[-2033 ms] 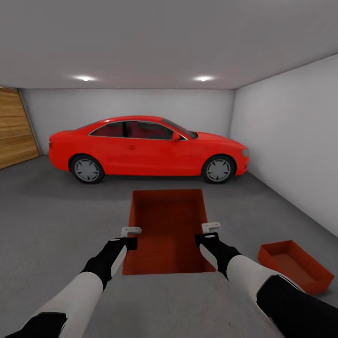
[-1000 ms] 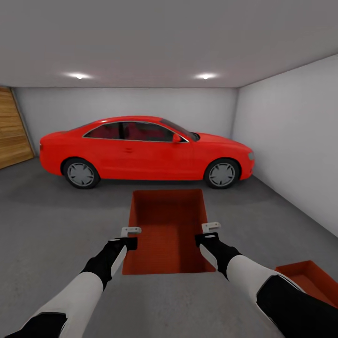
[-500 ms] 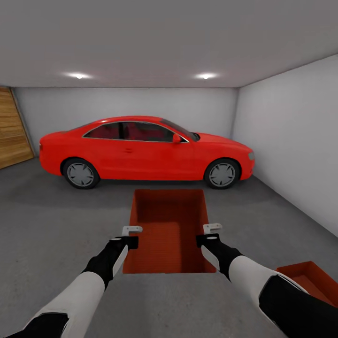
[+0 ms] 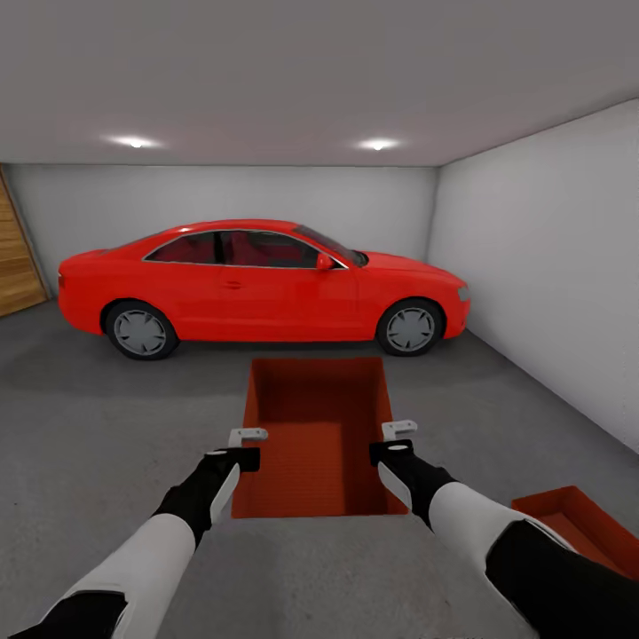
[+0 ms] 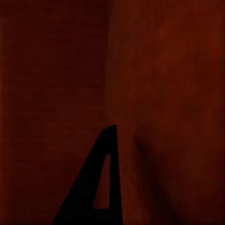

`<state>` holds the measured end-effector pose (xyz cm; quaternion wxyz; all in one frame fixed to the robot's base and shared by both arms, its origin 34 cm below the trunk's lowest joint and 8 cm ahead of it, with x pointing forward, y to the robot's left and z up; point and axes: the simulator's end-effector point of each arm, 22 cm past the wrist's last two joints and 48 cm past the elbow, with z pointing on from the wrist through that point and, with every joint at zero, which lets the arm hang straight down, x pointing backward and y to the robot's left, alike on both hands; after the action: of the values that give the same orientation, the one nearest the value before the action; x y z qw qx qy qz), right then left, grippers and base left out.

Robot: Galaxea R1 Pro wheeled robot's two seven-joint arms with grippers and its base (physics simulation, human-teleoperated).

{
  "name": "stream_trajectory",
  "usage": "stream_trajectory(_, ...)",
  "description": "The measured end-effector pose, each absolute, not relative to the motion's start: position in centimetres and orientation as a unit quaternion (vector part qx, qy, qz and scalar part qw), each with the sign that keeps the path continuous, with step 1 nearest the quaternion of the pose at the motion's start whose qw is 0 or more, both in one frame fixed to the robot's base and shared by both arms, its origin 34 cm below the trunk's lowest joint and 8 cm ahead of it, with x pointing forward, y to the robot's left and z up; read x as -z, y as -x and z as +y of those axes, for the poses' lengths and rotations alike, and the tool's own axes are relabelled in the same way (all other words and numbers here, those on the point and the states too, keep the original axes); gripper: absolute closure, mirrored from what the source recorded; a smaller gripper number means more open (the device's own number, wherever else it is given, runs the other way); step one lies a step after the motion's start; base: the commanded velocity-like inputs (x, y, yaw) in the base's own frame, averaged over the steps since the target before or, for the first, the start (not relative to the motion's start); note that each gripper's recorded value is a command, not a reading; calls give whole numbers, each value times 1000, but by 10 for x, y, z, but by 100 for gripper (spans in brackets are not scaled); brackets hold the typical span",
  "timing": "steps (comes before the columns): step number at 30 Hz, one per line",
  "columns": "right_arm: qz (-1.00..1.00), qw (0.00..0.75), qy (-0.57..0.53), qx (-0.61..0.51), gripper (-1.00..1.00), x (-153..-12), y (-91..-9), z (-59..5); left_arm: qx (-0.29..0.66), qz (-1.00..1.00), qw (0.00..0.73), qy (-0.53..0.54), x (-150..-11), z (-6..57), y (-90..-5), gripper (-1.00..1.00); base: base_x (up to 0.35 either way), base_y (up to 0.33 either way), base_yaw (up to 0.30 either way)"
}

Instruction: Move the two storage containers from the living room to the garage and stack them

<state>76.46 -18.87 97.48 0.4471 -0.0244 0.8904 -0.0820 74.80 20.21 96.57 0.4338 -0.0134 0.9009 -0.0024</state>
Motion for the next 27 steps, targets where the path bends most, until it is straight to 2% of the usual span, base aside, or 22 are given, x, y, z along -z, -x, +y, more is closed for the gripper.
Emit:
stream_trajectory(17, 891, 445, 25, 83, 100, -974, -764, -189, 3, 902, 432, 13, -965, 201, -747, 100, 7, 1, -246)
stream_trajectory(27, 891, 446, 25, 83, 100, -975, -764, -189, 3, 901, 433, 13, -965, 202, -747, 100, 271, 120, -222)
